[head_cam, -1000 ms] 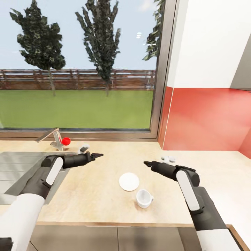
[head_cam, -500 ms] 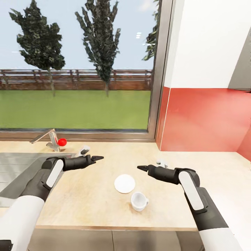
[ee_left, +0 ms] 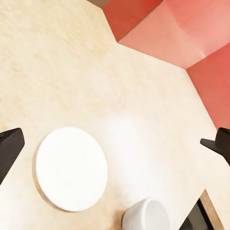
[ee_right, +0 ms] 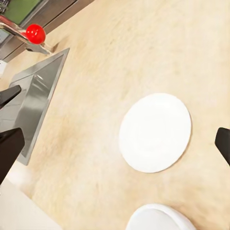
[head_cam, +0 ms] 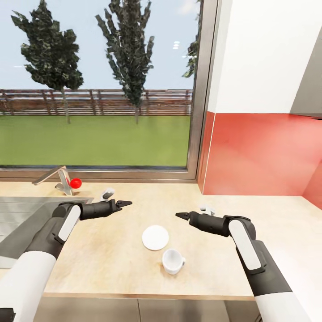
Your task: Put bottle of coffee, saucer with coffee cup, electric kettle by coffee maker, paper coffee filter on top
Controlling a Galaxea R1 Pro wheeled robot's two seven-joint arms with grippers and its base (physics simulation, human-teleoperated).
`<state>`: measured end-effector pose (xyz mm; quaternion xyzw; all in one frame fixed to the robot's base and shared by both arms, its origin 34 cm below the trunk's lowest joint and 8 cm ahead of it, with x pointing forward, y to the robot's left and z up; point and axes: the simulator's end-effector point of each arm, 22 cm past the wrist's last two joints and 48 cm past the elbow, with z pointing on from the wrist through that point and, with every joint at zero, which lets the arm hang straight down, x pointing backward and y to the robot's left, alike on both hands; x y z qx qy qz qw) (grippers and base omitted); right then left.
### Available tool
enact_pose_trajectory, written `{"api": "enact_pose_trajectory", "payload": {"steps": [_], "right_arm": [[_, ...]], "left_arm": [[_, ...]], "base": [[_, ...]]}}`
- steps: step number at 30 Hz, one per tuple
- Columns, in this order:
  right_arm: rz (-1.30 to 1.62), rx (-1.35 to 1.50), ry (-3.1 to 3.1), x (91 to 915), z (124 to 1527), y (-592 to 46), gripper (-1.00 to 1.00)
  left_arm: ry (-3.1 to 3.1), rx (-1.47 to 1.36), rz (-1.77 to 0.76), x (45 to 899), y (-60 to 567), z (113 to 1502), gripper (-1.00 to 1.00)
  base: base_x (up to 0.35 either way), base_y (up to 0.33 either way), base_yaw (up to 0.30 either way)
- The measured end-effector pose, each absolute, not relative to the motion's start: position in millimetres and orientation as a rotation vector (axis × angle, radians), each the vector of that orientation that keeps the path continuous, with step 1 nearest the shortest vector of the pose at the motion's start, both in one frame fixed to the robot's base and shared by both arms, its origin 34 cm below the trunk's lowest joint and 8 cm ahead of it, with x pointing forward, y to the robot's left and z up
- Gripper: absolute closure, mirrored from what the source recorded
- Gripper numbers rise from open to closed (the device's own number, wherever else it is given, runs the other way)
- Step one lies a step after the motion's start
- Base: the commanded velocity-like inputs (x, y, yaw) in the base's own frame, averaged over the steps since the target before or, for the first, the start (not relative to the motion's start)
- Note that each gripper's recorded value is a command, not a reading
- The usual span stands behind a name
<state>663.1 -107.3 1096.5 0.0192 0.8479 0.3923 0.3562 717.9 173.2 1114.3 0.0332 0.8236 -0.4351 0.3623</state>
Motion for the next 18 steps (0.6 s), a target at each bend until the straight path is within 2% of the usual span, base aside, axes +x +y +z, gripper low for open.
{"api": "enact_pose_trajectory", "payload": {"steps": [4,11,18], "right_arm": [[1.016,0.050,2.186,662.9,1097.6,-107.0,-1.00],[1.014,0.051,2.191,662.7,1095.9,-106.9,-1.00],[1.014,0.051,2.192,662.9,1095.4,-106.8,-1.00]], "left_arm": [[2.118,0.086,-1.119,718.1,173.5,1114.6,-1.00],[2.115,0.087,-1.119,718.4,173.5,1115.1,-1.00],[2.122,0.082,-1.115,717.0,174.8,1110.3,-1.00]], "base": [[0.070,-0.066,0.000],[0.112,-0.215,0.000],[0.028,-0.034,0.000]]}}
